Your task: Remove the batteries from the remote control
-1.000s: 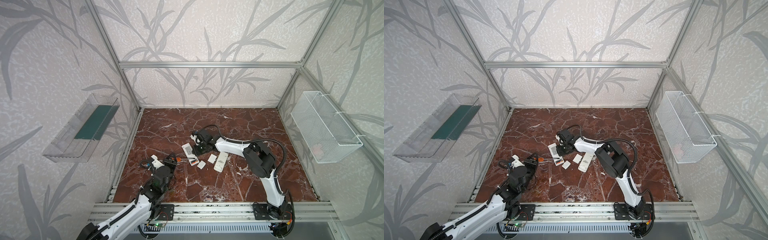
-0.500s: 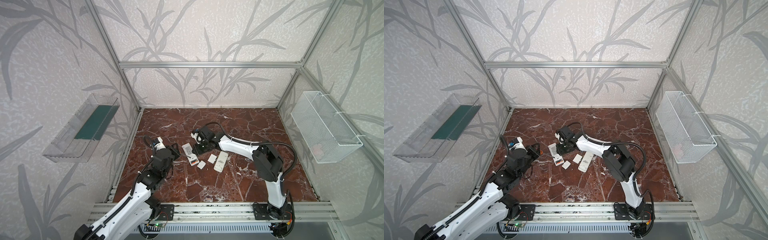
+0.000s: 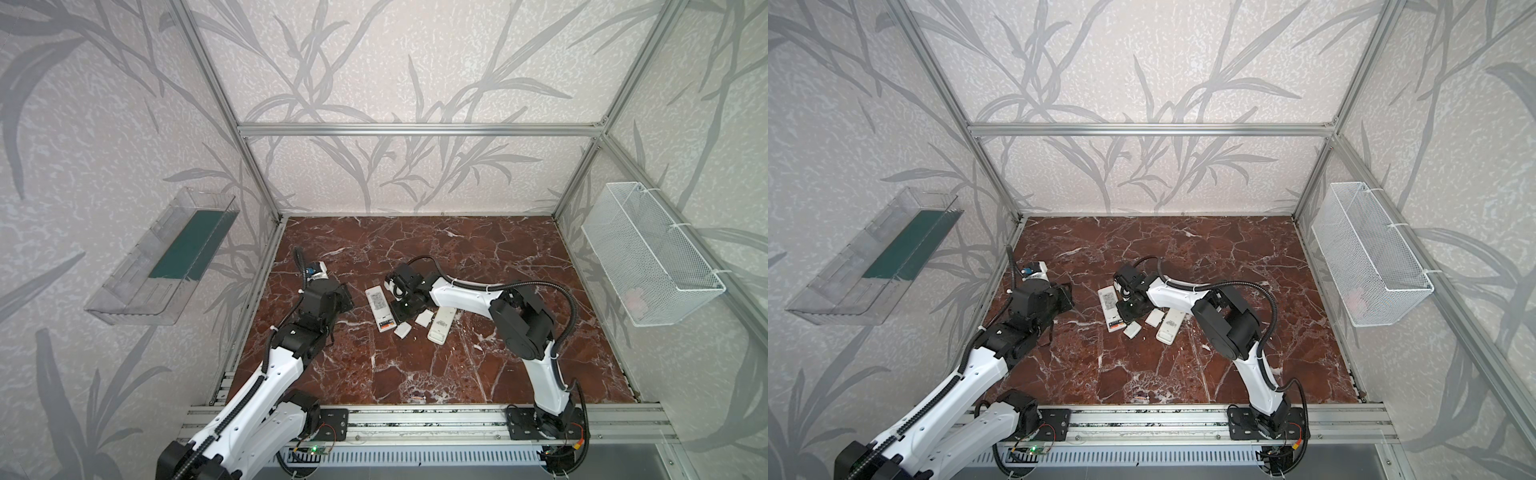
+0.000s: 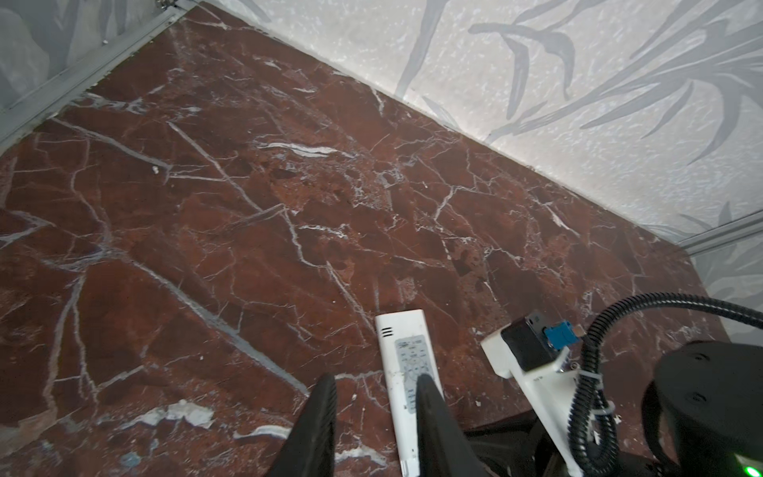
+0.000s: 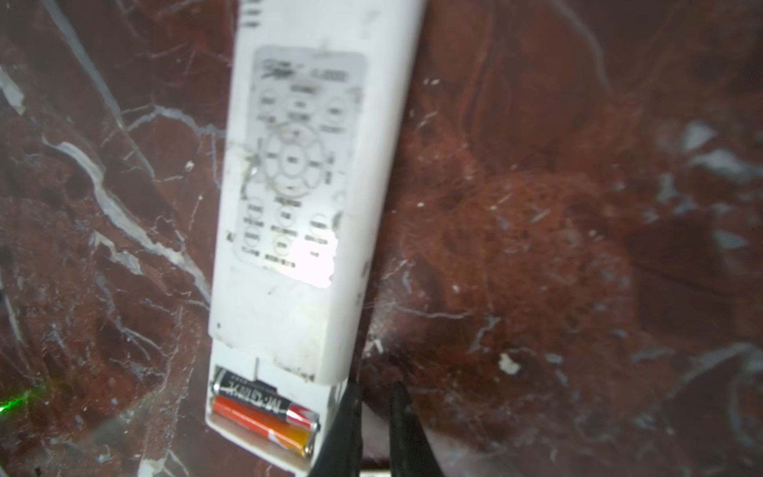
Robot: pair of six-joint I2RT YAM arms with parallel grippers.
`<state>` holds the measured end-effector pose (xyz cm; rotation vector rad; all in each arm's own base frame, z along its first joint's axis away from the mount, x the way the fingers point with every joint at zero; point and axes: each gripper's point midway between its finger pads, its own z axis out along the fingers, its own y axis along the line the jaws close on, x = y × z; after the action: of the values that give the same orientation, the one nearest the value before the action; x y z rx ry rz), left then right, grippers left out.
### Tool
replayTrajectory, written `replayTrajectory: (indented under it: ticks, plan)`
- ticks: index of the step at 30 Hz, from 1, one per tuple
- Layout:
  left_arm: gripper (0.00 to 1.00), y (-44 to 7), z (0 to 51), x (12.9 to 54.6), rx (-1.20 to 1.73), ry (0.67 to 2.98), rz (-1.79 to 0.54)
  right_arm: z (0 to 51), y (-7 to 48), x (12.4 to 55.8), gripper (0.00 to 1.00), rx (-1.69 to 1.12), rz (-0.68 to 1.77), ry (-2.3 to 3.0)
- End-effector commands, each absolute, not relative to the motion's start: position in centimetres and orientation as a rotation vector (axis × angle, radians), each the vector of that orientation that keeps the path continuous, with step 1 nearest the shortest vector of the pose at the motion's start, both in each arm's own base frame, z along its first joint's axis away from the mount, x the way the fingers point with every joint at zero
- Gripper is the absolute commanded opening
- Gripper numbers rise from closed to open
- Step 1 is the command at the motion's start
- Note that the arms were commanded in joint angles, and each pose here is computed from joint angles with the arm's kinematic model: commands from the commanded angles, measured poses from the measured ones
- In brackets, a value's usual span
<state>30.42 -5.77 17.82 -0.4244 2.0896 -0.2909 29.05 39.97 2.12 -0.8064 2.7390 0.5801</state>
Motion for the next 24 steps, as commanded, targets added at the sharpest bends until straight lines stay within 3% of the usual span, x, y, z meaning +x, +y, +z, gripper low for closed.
replayTrajectory:
  ticks: [1, 17, 24]
  plan:
    - [0.0, -5.7, 17.3, 30.0, -0.366, 2.144, -0.287, 0.7, 40.3, 26.8, 0.15, -0.849, 0.575, 2.797]
    - [0.0, -4.2, 17.9, 29.0, -0.494, 2.006, -0.34, 2.4, 47.5, 25.2, 0.16, -0.907, 0.833, 2.692]
    - [0.0, -3.9, 18.1, 30.1, -0.593, 1.9, -0.404, 6.0, 46.7, 25.7, 0.16, -0.91, 0.84, 2.661]
